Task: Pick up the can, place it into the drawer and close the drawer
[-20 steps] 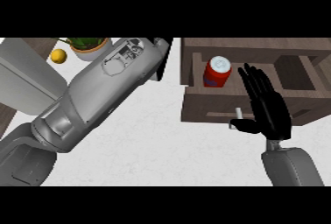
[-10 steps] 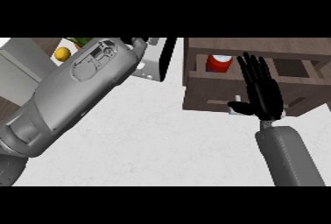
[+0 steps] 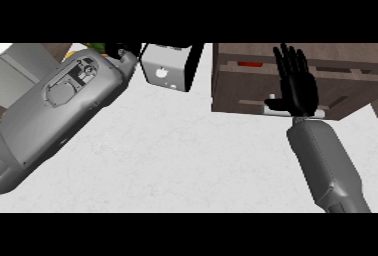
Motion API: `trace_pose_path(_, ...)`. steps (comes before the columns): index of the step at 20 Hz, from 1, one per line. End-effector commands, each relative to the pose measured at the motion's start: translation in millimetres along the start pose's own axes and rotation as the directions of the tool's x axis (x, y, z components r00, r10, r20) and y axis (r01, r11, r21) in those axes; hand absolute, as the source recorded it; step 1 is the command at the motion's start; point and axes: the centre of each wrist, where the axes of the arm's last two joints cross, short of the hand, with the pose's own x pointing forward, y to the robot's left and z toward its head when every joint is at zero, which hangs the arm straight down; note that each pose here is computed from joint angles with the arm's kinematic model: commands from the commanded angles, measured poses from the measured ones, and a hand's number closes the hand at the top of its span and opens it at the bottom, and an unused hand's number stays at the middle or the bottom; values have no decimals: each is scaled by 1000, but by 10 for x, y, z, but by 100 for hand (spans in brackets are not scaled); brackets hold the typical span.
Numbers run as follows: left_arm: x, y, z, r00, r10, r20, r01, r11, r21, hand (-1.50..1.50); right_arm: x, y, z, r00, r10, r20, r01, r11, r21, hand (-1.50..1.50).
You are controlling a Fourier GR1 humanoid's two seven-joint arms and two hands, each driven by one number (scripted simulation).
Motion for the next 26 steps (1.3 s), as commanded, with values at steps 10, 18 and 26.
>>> trace_pose_path(10,-331,224,266,1000,-19,-6,19,1000,-7,-150,217,70,-555,1000,10,-26,-10,1000,-5,-150)
trace_pose_path(18,-593,358,444,1000,-17,-11,17,1000,-18,-150,313,-176,-915,999,0,-54,-3,999,-50,-150)
trace_pose_path(26,-691,449,542,1000,-27,-7,27,1000,-15,-150,264,-214,-961,998,-59,-17,58,998,-26,-150)
